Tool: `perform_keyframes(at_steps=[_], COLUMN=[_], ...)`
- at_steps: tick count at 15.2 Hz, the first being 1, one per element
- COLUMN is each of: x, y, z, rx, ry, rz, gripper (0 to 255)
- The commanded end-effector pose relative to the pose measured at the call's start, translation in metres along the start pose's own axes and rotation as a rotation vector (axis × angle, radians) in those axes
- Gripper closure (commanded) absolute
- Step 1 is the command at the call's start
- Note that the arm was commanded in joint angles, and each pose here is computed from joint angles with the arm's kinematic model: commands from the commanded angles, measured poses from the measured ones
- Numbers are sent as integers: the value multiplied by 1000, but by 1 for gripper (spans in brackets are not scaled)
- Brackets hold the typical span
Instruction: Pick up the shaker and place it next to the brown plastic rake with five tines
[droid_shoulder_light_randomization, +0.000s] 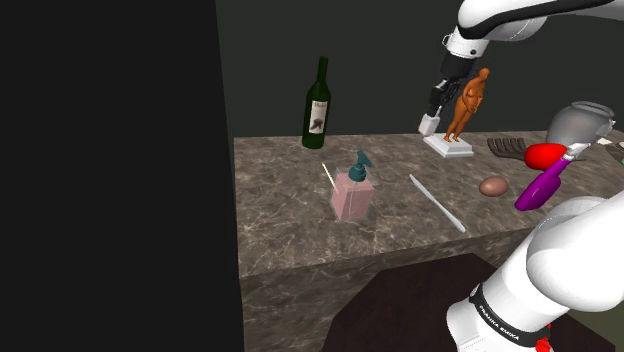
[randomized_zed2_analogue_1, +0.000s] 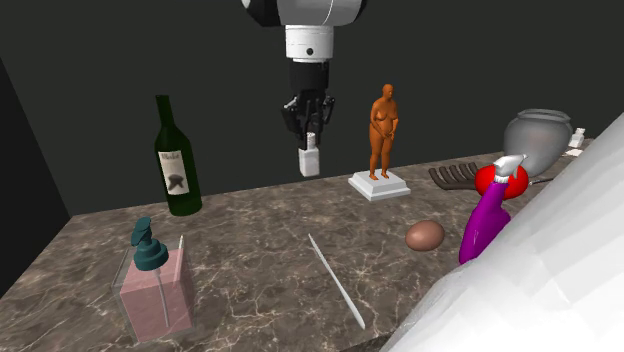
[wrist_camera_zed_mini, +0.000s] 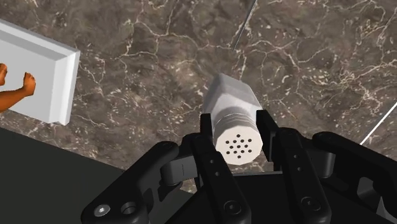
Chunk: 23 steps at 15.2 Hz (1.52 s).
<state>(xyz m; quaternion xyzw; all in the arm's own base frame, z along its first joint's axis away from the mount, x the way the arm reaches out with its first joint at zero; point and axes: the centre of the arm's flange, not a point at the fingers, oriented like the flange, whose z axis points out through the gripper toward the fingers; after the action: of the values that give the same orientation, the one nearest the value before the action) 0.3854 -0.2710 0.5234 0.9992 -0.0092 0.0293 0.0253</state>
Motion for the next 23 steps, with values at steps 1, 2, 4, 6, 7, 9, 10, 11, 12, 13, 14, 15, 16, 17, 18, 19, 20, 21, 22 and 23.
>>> perform_keyframes(at_steps=[1,2,4,6,7,9,10,11,12,13,14,15,16,17,18,19,20,21,22,23], x=[-10,-19,-38,-57,-67,-86,-95,-105,-114,-124,-133,-143,-152,-162,-171,-181,-190,-200,-209,-219], y=[10,19,38,56,65,83,93,102,111,120,129,139,148,157,166,175,184,194,203,212], z=[-4,-4,-4,-4,-4,-5,-5,-5,-5,-5,-6,-6,-6,-6,-6,-6,-6,-7,-7,-7], rx=[0,0,0,0,0,0,0,0,0,0,0,0,0,0,0,0,0,0,0,0], ry=[0,0,0,0,0,0,0,0,0,0,0,0,0,0,0,0,0,0,0,0], rz=[0,0,0,0,0,0,0,0,0,0,0,0,0,0,0,0,0,0,0,0], gripper=[255,255,255,255,255,255,255,255,255,255,255,255,255,255,255,255,255,255,255,255])
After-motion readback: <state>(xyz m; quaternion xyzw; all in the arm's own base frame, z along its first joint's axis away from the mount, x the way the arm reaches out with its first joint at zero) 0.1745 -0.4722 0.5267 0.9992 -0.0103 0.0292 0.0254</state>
